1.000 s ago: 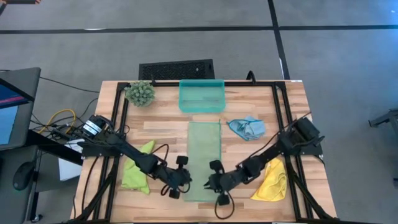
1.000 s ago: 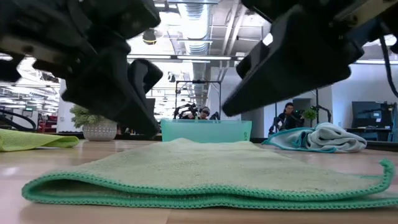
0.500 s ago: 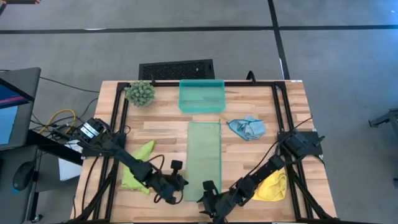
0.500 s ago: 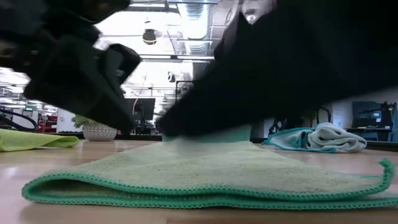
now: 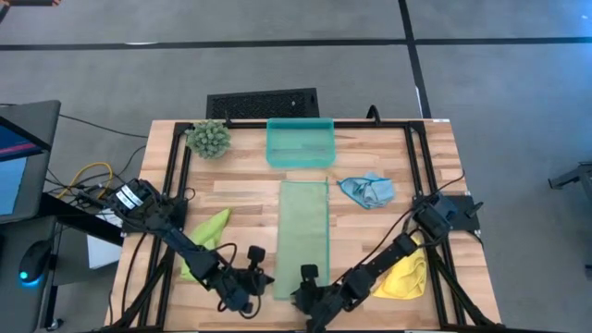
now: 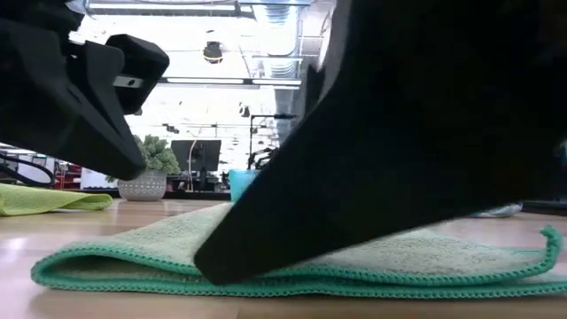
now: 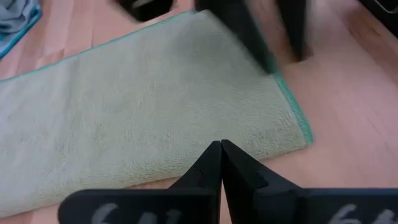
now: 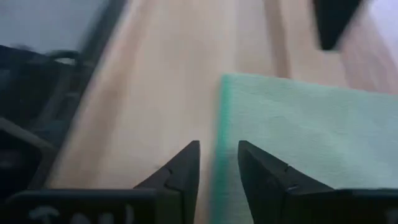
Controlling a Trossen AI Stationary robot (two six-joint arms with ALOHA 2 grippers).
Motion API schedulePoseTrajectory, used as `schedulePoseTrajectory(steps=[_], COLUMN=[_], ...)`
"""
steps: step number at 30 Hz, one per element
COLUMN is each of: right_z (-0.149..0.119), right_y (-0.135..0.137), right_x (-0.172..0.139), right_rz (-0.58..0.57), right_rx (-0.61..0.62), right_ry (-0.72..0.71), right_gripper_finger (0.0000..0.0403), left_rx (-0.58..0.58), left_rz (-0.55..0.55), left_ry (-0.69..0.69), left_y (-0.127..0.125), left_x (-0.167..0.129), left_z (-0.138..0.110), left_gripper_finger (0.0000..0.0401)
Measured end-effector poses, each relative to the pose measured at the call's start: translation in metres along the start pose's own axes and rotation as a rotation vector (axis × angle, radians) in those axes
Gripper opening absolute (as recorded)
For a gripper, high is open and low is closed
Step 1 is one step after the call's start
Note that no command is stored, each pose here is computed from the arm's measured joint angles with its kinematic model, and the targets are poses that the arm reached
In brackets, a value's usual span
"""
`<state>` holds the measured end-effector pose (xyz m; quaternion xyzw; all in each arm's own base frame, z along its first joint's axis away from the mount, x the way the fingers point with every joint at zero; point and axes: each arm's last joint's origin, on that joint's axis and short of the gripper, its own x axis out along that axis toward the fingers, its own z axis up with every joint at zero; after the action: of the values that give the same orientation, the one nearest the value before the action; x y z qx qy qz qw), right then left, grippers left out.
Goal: Fold microfiber towels
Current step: Fold the green towel
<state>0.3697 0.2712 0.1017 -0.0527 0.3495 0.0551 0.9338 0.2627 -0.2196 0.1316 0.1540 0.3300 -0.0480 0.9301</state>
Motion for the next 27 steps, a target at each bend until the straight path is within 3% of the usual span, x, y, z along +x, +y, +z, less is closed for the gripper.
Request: schedulePoseTrajectory(steps=[8, 14, 17, 21, 27], right_z=[0.001, 0.001, 0.004, 0.012, 0.031], right_y=[-0.015, -0.02, -0.02, -0.016, -0.007], right_x=[0.006, 0.005, 0.001, -0.014, -0.039], right_rz=[0.056, 0.059, 0.092, 0.121, 0.167], right_rx=[0.015, 0.006, 0.004, 0.009, 0.035], right_ry=[0.081, 0.122, 0.118, 0.101, 0.032], right_gripper_finger=[0.0088, 0.0014, 0.0016, 0.0025, 0.0006], left_rx=[0.043, 0.048, 0.025, -0.024, -0.066], left_rz=[0.01, 0.121, 0.15, 0.097, 0.084], left_ry=[0.002, -0.009, -0.002, 0.028, 0.067], left_y=[0.003, 0.012, 0.018, 0.029, 0.039], left_x=[0.002, 0.005, 0.008, 0.016, 0.021], left_z=[0.001, 0.002, 0.003, 0.003, -0.004], left_gripper_finger=[0.0, 0.0, 0.0, 0.0, 0.0])
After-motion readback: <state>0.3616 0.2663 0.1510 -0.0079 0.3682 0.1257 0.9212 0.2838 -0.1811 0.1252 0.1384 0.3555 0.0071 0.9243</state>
